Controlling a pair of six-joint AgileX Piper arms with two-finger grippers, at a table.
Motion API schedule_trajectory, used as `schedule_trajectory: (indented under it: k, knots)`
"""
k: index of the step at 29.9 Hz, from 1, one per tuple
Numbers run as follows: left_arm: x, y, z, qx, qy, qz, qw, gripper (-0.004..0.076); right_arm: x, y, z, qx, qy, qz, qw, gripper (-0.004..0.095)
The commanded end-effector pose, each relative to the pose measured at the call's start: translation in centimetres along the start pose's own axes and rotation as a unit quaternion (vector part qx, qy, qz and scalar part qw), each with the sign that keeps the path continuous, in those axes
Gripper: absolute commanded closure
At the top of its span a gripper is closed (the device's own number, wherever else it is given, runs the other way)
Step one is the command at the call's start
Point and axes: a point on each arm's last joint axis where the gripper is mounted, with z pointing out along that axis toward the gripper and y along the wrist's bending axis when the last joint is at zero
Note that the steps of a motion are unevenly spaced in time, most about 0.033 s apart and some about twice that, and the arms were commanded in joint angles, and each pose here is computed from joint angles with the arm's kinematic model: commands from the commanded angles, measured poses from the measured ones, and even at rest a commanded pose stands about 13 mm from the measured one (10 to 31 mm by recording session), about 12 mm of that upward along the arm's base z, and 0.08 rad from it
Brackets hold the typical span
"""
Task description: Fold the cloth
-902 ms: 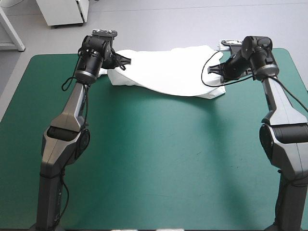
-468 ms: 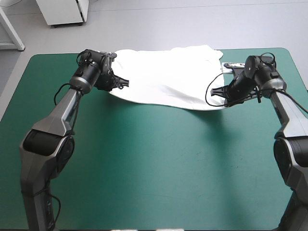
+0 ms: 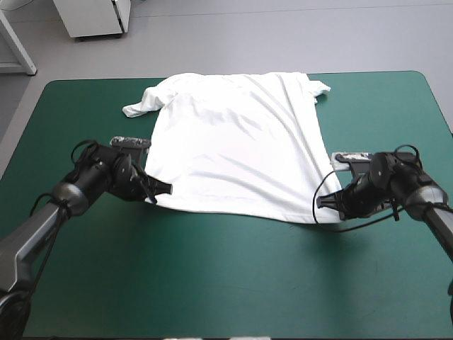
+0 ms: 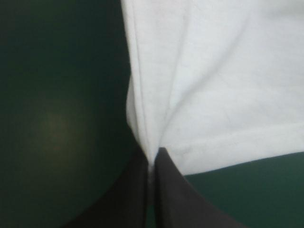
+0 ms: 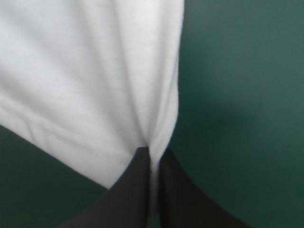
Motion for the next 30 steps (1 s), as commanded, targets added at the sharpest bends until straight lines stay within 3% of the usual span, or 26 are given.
schedule_trajectory:
  k: [1, 12, 22, 30]
  knots:
    - [3.4, -0.3, -1.8, 0.018, -0.02, 0.003, 1.0, 0.0746, 2.6, 0.1, -1.6, -0.001, -0.022, -0.007, 1.0, 0.0919]
    - [13.5, -0.9, -3.1, 0.055, 0.044, 0.016, 0.997, 0.0746, 11.4, -0.2, -3.0, -0.004, 0.018, 0.006, 1.0, 0.0919]
    - [18.8, -0.2, -5.0, 0.093, 0.067, 0.008, 0.993, 0.0746, 17.0, -0.2, -4.7, -0.009, 0.027, 0.028, 0.999, 0.0919]
    - [20.0, 0.3, -5.9, 0.098, 0.059, 0.015, 0.993, 0.074, 17.9, 0.1, -5.3, -0.026, 0.009, 0.048, 0.998, 0.0893]
